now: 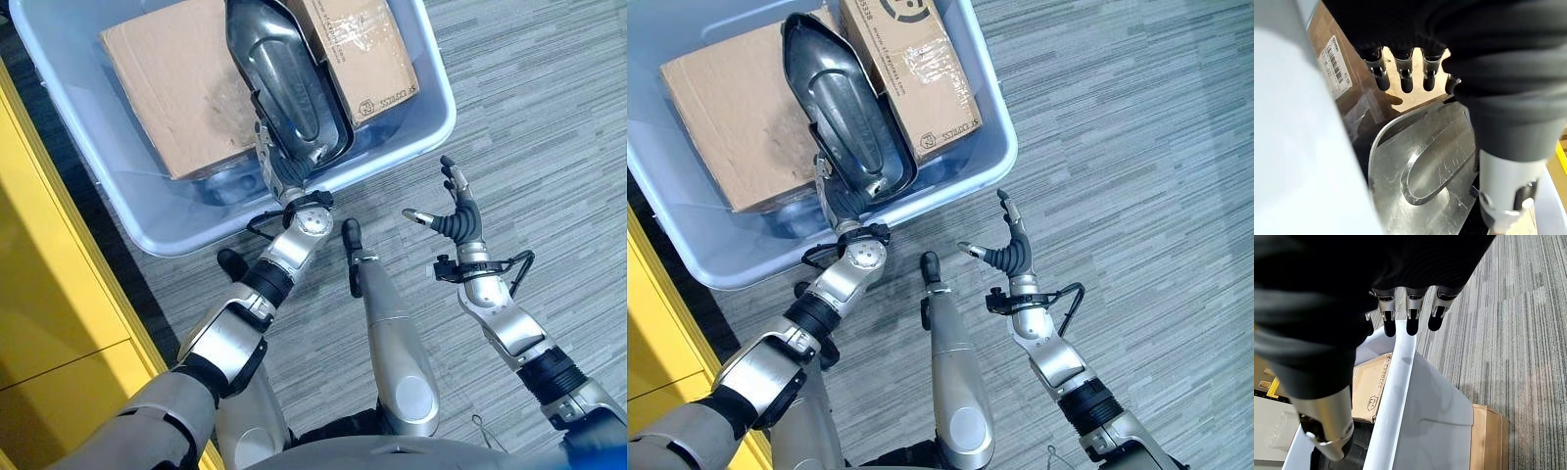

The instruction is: Move parts from the plastic box to the shelf.

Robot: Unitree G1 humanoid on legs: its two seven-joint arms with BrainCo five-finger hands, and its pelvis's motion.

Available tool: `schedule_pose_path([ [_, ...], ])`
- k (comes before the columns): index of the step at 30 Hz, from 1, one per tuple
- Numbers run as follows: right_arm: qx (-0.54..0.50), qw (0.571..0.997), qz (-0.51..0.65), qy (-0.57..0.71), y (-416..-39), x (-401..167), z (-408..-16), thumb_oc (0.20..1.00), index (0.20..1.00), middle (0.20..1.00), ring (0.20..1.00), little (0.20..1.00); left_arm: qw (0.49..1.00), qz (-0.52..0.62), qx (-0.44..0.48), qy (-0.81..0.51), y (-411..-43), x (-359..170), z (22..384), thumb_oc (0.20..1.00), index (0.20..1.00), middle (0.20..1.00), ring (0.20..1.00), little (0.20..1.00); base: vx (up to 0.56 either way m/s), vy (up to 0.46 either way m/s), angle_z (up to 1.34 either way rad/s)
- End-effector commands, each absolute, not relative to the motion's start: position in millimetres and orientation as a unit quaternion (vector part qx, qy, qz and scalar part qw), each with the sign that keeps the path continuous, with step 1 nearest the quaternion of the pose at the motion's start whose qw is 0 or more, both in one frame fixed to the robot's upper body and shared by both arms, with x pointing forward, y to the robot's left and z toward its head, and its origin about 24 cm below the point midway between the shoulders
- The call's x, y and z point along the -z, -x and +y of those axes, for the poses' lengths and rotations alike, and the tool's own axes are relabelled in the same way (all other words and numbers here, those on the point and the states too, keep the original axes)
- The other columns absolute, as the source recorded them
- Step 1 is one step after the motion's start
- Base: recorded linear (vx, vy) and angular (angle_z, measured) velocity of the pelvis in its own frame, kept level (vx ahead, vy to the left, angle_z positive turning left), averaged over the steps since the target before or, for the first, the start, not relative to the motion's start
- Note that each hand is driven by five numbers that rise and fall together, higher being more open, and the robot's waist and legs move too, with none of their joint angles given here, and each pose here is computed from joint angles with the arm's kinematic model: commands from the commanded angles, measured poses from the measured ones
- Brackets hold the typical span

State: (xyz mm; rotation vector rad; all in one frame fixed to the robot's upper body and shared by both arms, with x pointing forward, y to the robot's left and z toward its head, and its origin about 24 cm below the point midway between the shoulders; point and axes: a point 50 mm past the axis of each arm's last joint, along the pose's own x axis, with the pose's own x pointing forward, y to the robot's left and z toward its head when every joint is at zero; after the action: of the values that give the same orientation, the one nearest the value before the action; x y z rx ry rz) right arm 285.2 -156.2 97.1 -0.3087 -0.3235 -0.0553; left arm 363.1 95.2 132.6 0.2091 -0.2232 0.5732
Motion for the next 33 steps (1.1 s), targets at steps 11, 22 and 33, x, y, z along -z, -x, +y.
schedule_pose_path([
  [11, 0.036, 0.97, -0.203, 0.133, -286.9, -114.2, -155.0, 1.0, 1.0, 1.0, 1.0, 1.0, 0.937, -0.089, -0.337, 0.005, -367.8, -155.1, 75.8, 1.0, 1.0, 1.0, 1.0, 1.0, 0.01, -0.041, 0.0],
  [22, 0.028, 0.973, -0.189, 0.126, -295.0, -116.1, -145.7, 1.0, 1.0, 1.0, 1.0, 1.0, 0.912, -0.069, -0.404, 0.017, -388.7, -187.2, 109.0, 1.0, 1.0, 1.0, 1.0, 1.0, 0.02, -0.071, -0.04],
  [33, 0.017, 0.972, -0.193, 0.131, -297.0, -120.7, -143.1, 1.0, 1.0, 1.0, 1.0, 1.0, 0.916, 0.005, -0.386, 0.105, -398.4, -170.5, 125.0, 0.906, 0.906, 0.906, 0.906, 0.906, 0.0, -0.001, -0.01],
])
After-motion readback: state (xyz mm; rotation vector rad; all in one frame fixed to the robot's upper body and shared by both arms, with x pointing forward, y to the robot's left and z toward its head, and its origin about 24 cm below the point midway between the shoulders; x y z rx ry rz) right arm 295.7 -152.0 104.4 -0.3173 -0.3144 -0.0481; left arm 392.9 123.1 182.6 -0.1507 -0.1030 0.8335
